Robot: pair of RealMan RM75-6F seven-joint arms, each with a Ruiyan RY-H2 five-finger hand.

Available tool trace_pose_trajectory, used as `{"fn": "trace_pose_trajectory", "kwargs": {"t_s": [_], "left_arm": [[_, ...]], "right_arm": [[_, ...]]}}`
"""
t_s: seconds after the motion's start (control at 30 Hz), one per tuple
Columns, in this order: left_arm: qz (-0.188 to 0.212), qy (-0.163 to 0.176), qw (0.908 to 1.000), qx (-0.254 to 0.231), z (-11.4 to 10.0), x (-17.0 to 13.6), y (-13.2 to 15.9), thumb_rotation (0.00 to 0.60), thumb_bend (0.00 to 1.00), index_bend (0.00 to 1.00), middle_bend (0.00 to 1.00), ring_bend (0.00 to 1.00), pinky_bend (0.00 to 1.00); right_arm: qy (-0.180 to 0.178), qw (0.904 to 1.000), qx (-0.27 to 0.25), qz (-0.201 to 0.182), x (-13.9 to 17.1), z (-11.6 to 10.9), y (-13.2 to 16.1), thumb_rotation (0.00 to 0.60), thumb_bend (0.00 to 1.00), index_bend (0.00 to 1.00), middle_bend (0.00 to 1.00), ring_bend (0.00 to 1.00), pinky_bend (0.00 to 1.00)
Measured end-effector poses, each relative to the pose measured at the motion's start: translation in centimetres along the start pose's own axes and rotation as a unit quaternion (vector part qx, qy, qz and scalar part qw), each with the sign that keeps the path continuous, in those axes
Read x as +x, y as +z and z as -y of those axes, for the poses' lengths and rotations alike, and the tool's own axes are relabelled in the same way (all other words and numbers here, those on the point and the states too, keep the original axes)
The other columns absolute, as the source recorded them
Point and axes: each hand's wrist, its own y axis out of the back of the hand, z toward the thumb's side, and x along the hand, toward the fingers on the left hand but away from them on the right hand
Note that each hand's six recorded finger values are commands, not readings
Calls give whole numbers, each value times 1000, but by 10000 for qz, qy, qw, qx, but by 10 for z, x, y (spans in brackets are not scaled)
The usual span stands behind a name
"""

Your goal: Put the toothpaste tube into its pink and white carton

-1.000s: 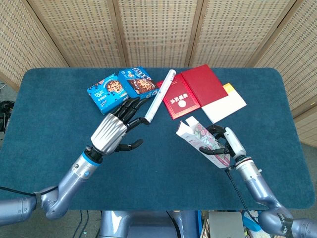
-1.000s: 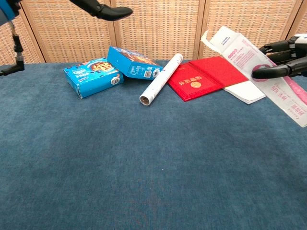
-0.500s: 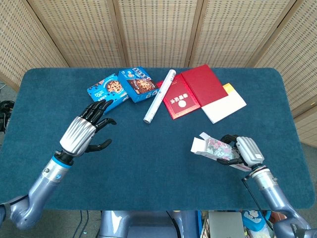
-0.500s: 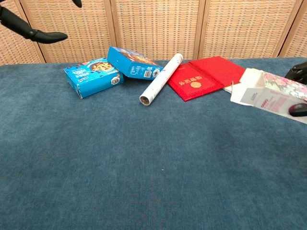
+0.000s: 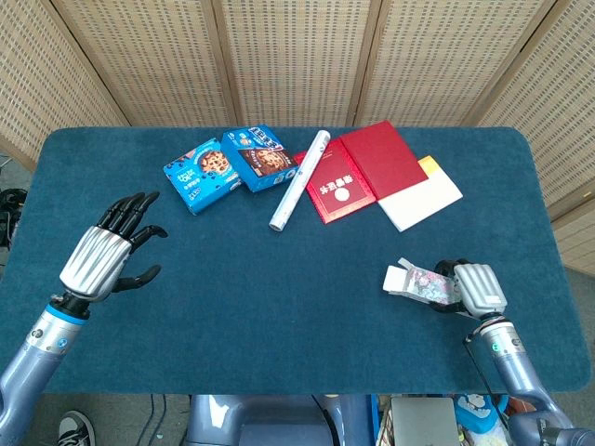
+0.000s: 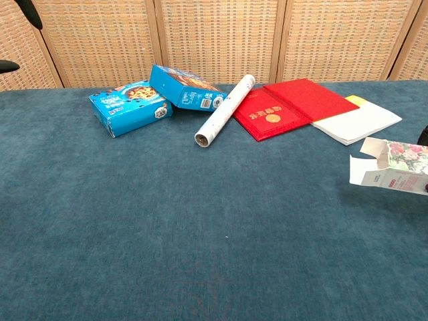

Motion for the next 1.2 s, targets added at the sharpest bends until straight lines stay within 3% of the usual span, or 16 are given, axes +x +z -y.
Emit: {"fn": "trace_pose_trajectory", "kwargs": {"t_s": [0.2,0.3,0.4,0.5,0.67,0.73,0.9,1.2], "left_arm": [[-77,-20,10000,-4,5,-7,-8,600,283,353,6,18,81],[-92,-37,9999,-18,7,-9,-10,600,283,353,6,18,75],[-115,-41,9999,-39,9,-11,-13,600,283,353,6,18,71],[-135,-34,9999,-50,10,-12,-14,600,283,353,6,16,70],[-203,-20,9997,-108,13,-15,-19,600,283,353,6,13,69],[-225,0,9996,-166,13,-16,-21,600,283,353,7,12,66],[-250,44,9994,-235,16,-20,-21,600,283,344,6,5,51],[-353,311,9987,-212,20,-37,-19,600,283,236,0,0,1]], "right_arm": [[153,9997,51,182,4,13,-7,600,118,585,425,393,428],[309,9993,41,225,6,21,-10,600,118,486,303,265,292],[503,9984,48,257,9,30,-12,600,119,316,92,46,73],[665,9973,127,281,11,36,-14,600,119,230,11,0,7],[649,9972,223,292,14,36,-13,600,119,31,0,0,0],[636,9973,250,273,15,34,-12,600,119,5,0,0,0],[416,9985,321,120,19,21,-1,600,119,0,0,0,0],[-537,9943,898,-187,40,-19,25,600,120,0,0,0,0]]}}
